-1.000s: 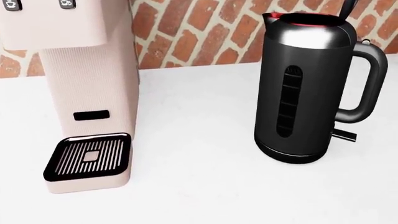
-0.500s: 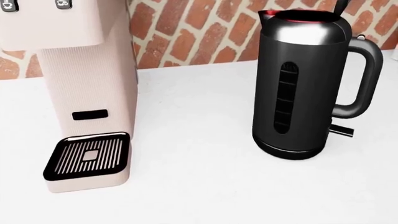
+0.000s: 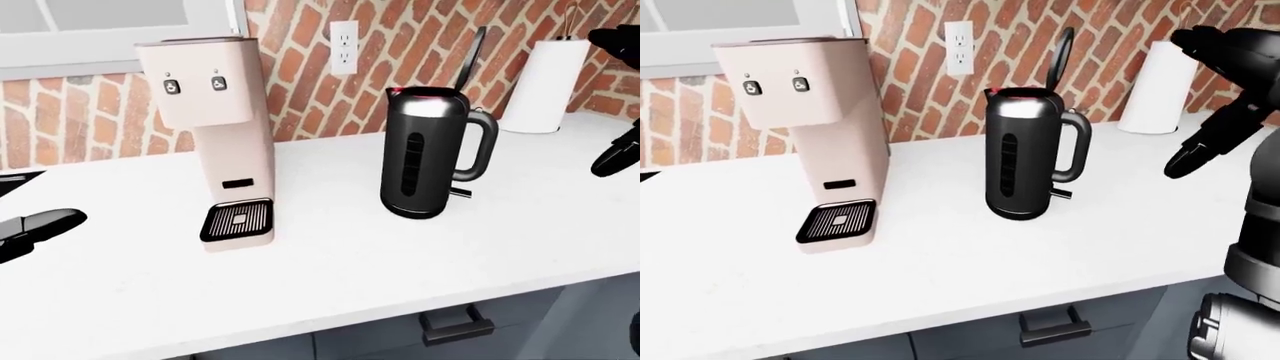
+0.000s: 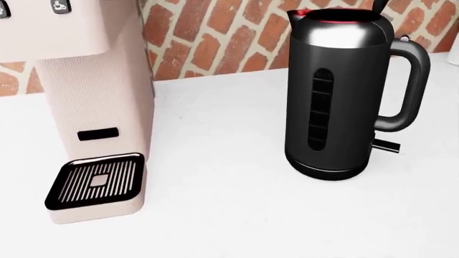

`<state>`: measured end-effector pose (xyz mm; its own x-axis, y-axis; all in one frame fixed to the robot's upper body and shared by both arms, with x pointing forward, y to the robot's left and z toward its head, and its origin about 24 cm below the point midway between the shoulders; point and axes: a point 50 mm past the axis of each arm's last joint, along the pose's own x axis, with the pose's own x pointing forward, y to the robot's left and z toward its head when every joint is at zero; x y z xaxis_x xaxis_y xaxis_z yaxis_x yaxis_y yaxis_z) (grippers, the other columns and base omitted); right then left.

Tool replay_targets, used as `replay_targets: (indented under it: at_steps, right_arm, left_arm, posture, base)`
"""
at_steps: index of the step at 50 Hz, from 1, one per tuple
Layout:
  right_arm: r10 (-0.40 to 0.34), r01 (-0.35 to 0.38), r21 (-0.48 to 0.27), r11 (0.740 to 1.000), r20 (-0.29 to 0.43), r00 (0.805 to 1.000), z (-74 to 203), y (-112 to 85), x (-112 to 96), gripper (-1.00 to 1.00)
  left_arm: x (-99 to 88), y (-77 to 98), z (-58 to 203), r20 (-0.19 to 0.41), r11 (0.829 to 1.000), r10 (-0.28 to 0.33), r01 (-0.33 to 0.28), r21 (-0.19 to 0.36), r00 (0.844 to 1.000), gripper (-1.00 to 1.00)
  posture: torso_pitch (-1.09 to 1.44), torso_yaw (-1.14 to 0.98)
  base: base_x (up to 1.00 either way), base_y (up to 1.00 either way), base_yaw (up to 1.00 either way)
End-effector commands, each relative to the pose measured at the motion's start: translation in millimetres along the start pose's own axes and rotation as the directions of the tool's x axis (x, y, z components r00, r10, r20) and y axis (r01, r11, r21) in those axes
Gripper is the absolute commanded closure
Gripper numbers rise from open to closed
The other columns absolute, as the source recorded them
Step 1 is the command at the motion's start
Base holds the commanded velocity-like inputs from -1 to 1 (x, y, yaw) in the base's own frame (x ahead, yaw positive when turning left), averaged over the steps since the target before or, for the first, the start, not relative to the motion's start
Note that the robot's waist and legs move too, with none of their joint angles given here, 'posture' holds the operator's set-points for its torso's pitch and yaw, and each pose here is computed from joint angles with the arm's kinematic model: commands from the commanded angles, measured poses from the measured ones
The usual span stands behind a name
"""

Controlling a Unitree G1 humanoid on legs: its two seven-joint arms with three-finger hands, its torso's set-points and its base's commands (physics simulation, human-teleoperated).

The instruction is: Close the lid of the electric kettle.

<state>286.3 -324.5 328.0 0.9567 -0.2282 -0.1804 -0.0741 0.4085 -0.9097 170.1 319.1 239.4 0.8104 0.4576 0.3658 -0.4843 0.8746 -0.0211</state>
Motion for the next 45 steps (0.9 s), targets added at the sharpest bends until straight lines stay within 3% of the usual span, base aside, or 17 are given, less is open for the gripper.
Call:
replay_targets:
  at_steps: [1,24,45]
  right_arm:
    - [-0.056,0.057,-0.025,0.998,0.024,0.998,7,-10.2,-8,-1.0]
    - [-0.004,0.007,-0.122,0.993,0.03,1.0,33,-12.8,3,-1.0]
    - [0.016,-0.012,-0.173,0.985,0.024,1.0,59,-5.2,29,-1.0]
  left_arm:
    - [0.8,-2.5,10,0.064,1.0,-0.013,0.013,0.01,0.998,-1.0]
    - [0.5,-4.3,13,0.067,1.0,-0.016,0.015,0.011,0.998,-1.0]
    - [1.1,-4.3,12,0.072,1.0,-0.017,0.016,0.01,0.997,-1.0]
  posture:
    - [-0.49,0.0]
    - [-0.49,0.0]
    - [-0.49,0.0]
  base:
    - [0.0,0.0,0.0]
    - [0.0,0.0,0.0]
    - [0.0,0.0,0.0]
